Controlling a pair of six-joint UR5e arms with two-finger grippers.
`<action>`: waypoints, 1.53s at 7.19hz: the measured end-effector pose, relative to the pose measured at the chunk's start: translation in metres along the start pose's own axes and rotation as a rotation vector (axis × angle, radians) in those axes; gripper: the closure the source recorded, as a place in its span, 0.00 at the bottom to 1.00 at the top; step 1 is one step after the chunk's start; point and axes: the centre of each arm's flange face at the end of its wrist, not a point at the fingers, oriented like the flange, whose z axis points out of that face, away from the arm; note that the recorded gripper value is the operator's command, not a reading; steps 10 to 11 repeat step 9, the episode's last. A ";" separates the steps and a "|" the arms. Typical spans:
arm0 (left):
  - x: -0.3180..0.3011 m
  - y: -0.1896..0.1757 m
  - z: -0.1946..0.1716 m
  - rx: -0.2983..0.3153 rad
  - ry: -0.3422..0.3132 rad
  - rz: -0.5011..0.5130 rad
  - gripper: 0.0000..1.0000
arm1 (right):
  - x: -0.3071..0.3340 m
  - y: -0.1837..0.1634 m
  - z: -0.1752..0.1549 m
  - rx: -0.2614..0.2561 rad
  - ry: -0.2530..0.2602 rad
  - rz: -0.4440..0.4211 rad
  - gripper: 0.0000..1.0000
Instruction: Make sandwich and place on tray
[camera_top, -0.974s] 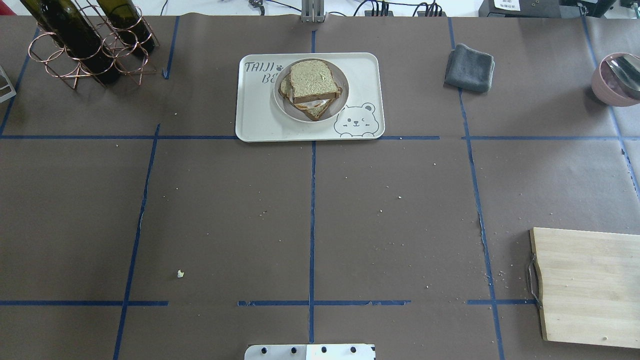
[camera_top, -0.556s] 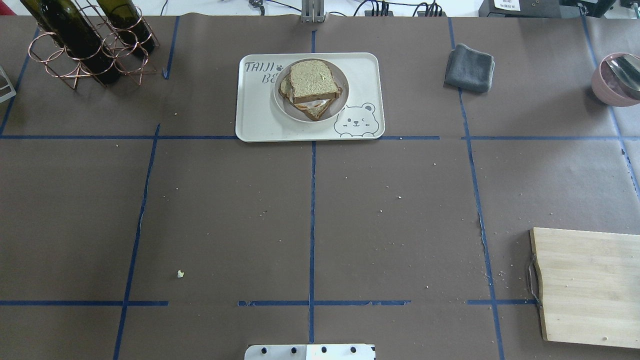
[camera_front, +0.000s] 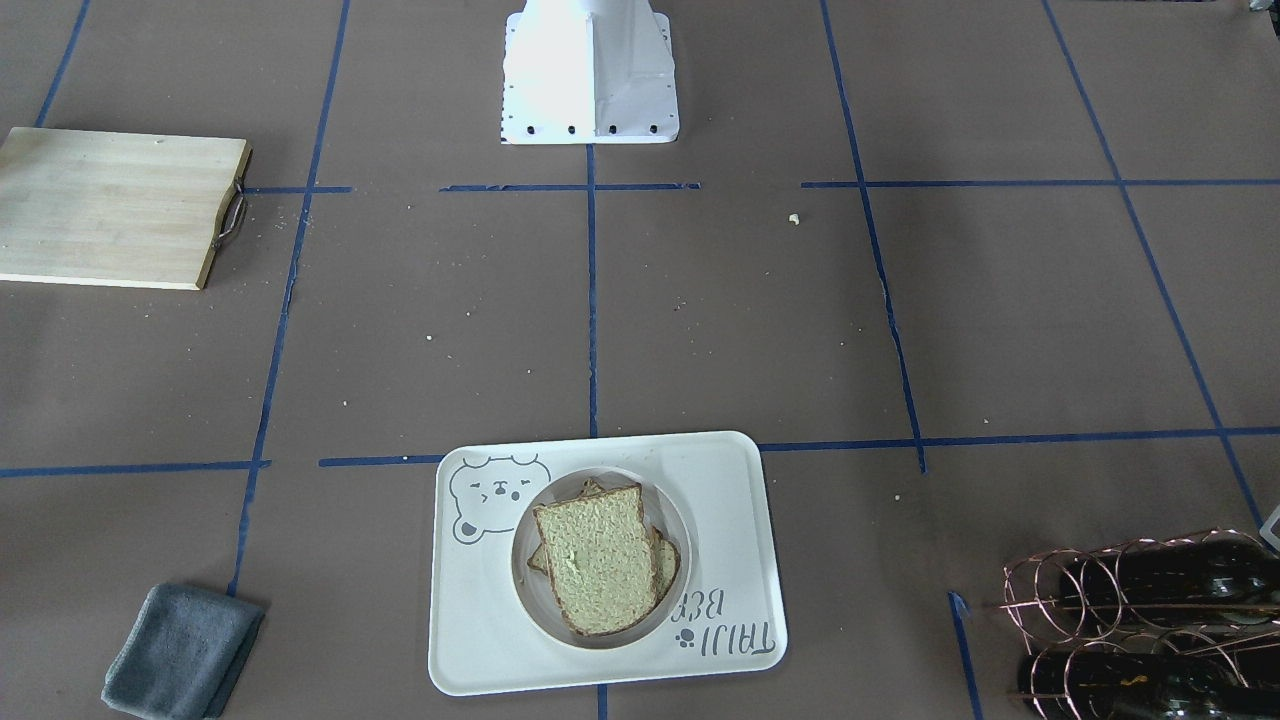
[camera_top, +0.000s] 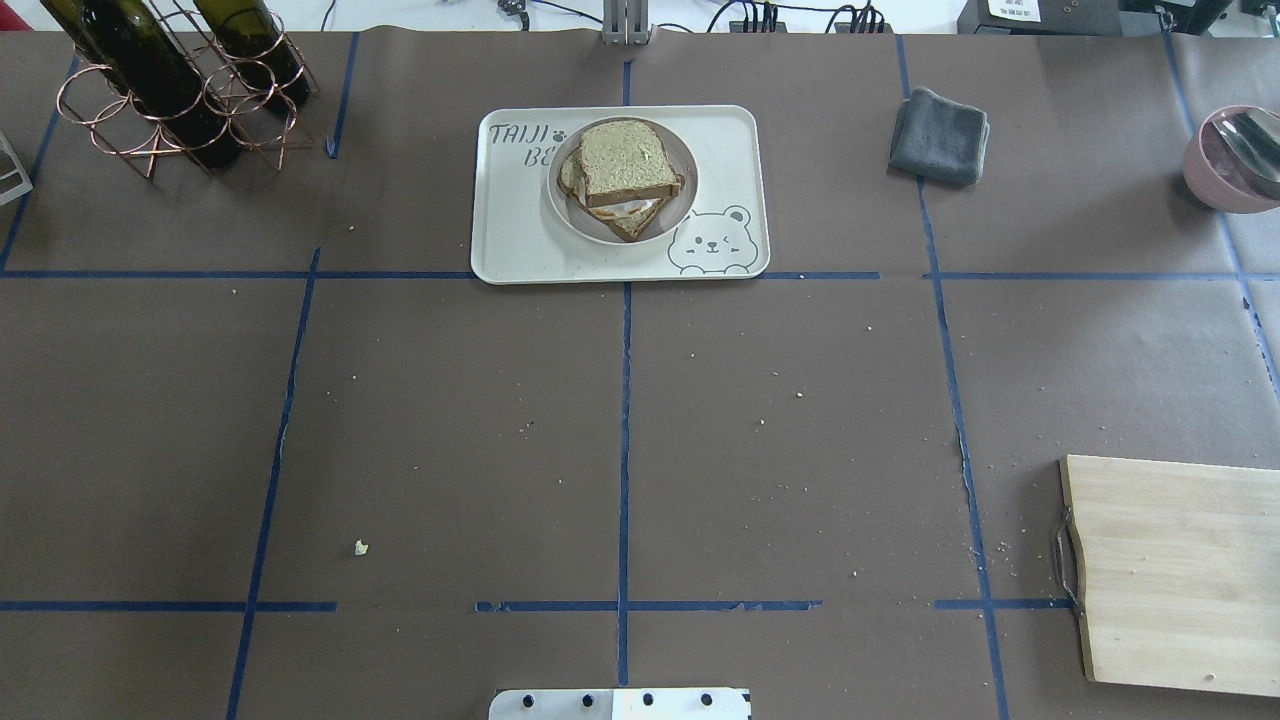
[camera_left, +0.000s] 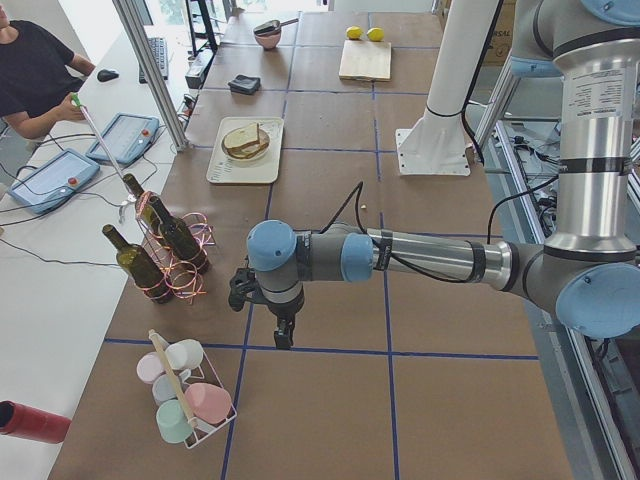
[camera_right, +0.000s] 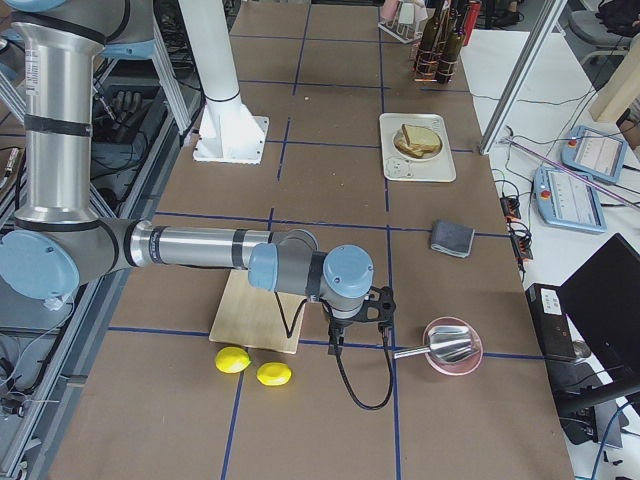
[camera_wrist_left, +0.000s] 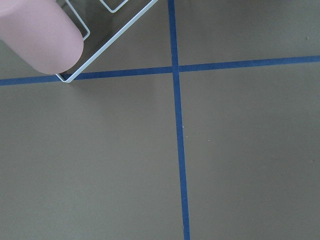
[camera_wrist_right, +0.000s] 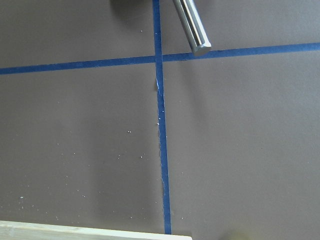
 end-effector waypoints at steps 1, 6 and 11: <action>0.000 0.000 0.000 0.001 0.000 0.000 0.00 | -0.001 0.000 0.000 0.001 0.000 -0.001 0.00; 0.001 -0.001 -0.001 0.002 0.000 0.000 0.00 | -0.007 -0.007 -0.007 0.014 0.002 -0.014 0.00; 0.001 -0.001 0.000 0.002 0.001 0.000 0.00 | -0.008 -0.008 -0.007 0.016 0.002 -0.016 0.00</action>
